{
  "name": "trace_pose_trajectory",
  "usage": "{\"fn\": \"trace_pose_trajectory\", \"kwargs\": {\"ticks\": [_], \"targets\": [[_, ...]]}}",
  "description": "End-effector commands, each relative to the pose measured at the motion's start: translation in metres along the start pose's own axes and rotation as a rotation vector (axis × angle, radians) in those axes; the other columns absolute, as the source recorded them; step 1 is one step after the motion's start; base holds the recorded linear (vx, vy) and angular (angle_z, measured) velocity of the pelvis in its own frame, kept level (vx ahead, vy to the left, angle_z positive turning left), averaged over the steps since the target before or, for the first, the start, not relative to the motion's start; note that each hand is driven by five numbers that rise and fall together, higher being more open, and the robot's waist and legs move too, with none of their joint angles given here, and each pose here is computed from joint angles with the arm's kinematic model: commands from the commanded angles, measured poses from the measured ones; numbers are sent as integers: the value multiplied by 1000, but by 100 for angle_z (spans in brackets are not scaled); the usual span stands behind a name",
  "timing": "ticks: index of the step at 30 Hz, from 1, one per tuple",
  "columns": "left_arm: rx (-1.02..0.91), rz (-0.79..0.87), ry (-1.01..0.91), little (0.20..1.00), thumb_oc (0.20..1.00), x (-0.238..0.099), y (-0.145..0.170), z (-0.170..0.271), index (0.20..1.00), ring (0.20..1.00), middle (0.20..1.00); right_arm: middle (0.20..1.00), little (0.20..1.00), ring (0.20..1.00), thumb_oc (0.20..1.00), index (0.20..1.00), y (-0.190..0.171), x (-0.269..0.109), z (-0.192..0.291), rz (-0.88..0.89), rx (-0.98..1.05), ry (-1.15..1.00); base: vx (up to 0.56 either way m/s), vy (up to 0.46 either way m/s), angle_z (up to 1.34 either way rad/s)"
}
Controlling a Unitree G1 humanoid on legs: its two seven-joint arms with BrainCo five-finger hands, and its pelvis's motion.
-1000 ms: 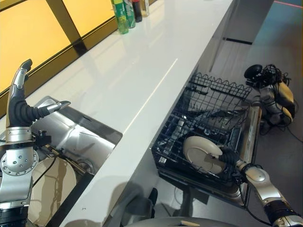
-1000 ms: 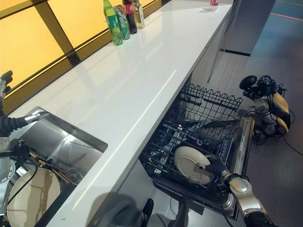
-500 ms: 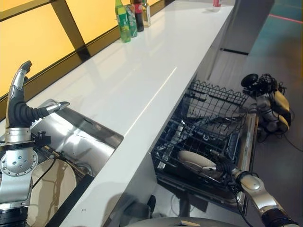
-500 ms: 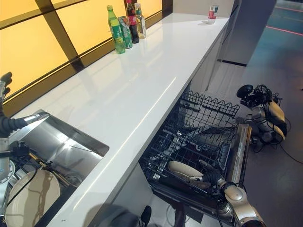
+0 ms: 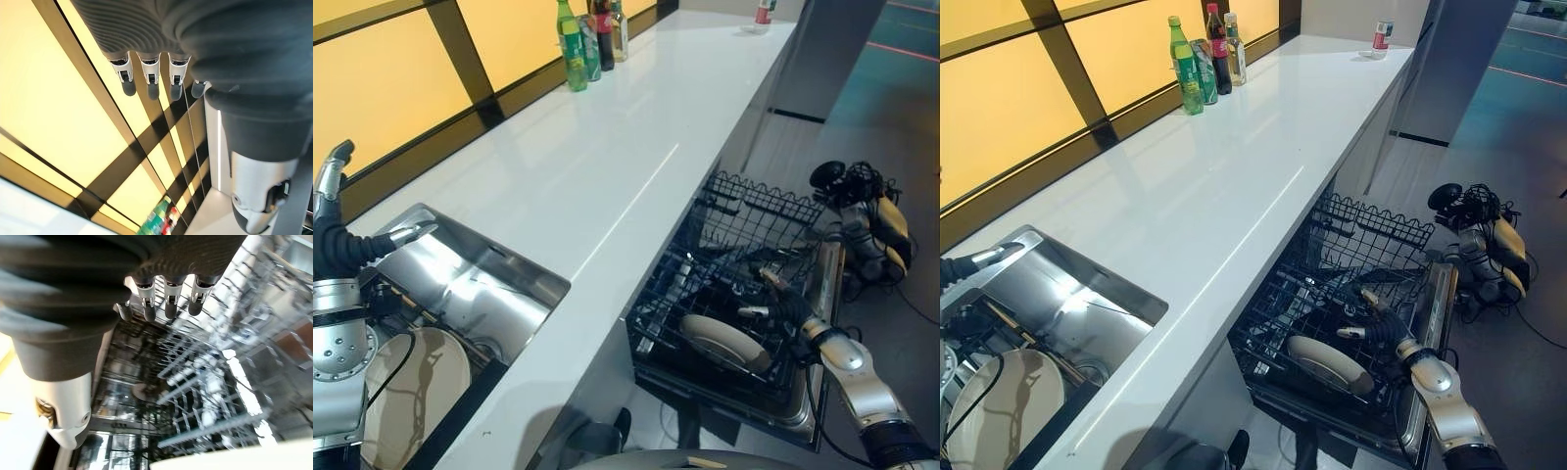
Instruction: Pick up plates and place into dishwasher.
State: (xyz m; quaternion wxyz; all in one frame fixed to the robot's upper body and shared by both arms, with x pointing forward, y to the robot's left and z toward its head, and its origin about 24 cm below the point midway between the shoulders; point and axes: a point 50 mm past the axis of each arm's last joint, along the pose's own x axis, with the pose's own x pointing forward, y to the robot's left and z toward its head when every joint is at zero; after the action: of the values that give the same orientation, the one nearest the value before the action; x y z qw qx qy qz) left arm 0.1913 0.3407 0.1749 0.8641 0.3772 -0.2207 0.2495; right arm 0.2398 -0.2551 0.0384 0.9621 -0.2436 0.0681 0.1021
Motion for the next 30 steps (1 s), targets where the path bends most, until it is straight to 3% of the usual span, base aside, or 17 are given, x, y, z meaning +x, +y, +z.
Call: {"fn": "trace_pose_trajectory", "kwargs": {"ticks": [1,14,21,30], "targets": [[69,35,17,1000,1000,-1,21,-7,1000,1000,1000,1000,1000,1000,1000,1000,-29,6,46,-73,-104,-196,-51,12,7],[111,40,118,1000,1000,5,30,-24,1000,1000,1000,1000,1000,1000,1000,1000,-33,14,108,-120,-157,-461,-65,2,16],[90,-97,88,1000,1000,2,26,-22,1000,1000,1000,1000,1000,1000,1000,1000,-29,19,130,-141,-155,-551,-58,-21,47],[69,-412,86,1000,1000,-5,5,-26,1000,1000,1000,1000,1000,1000,1000,1000,-14,27,139,-122,-162,-572,25,2,54]]}}
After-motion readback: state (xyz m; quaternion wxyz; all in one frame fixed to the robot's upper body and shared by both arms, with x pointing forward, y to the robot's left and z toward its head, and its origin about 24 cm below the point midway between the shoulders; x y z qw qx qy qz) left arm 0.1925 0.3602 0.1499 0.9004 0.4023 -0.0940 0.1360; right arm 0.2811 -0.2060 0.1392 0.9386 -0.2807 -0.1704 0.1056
